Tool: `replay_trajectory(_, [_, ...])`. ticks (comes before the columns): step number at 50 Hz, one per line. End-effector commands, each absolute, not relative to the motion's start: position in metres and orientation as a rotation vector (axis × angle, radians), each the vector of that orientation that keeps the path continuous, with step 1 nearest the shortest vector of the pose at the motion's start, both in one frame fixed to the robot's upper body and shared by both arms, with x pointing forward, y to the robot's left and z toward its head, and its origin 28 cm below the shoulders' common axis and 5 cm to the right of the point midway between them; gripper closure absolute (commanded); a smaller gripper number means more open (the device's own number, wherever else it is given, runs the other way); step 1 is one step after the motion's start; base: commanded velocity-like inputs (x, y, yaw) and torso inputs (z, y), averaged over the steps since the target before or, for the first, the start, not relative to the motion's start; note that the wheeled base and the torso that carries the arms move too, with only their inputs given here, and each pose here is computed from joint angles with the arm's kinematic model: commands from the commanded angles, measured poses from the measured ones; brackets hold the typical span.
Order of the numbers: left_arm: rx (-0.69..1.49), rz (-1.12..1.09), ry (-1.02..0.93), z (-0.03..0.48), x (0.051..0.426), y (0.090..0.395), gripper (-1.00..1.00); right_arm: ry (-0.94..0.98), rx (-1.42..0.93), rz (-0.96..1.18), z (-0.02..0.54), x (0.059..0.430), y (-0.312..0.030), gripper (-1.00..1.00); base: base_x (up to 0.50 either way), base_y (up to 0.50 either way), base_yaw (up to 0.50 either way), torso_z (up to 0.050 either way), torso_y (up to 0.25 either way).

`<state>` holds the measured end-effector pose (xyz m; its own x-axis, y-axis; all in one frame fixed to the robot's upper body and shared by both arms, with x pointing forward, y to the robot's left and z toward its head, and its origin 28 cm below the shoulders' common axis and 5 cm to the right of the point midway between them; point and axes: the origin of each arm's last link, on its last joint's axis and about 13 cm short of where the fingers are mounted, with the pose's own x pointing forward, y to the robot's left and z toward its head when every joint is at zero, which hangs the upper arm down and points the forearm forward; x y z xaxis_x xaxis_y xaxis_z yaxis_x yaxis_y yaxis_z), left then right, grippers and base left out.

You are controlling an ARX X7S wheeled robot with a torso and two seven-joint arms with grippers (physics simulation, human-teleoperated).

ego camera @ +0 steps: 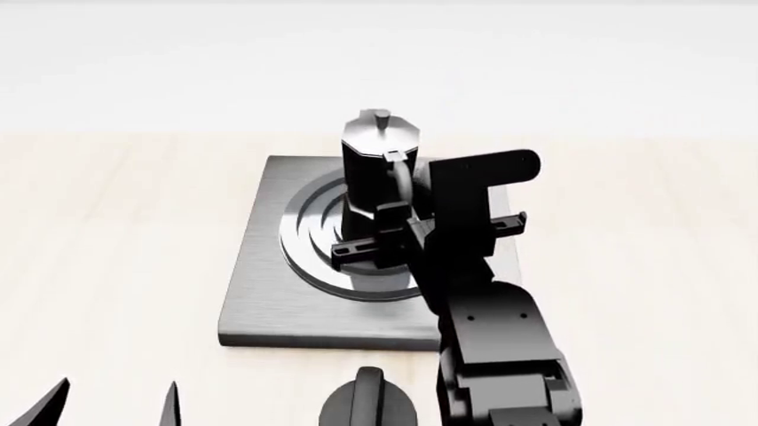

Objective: Put the moka pot on the stove.

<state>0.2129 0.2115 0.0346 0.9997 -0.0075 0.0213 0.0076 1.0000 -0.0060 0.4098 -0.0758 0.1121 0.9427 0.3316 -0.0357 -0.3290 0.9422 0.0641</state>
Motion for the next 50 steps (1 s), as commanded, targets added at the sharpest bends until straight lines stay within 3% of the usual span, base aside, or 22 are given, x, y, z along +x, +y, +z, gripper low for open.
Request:
replay_trajectory(1, [-0.012,-0.008,-0.031,0.033,0.215,0.211,-1.0,0.034,0.071,0.336,0.114,0.411,-0.074,1.0,0.0,0.0,0.0,0.0,0.0])
replay_trajectory(39, [-0.012,-0.008,-0.03,0.032,0.214,0.211,-1.0,0.092,0.053,0.385,0.092,0.401,-0.072,1.0,0.0,0.0,0.0,0.0,0.001])
replay_trajectory(40, [-0.012,-0.009,-0.029,0.032,0.214,0.211,-1.0,0.094,0.052,0.384,0.092,0.401,-0.072,-1.0,0.01,0.0,0.0,0.0,0.0])
replay_trajectory(50, [-0.011,-0.012,-0.032,0.033,0.214,0.211,-1.0,0.1,0.04,0.398,0.083,0.396,-0.074,-1.0,0.0,0.0,0.0,0.0,0.0])
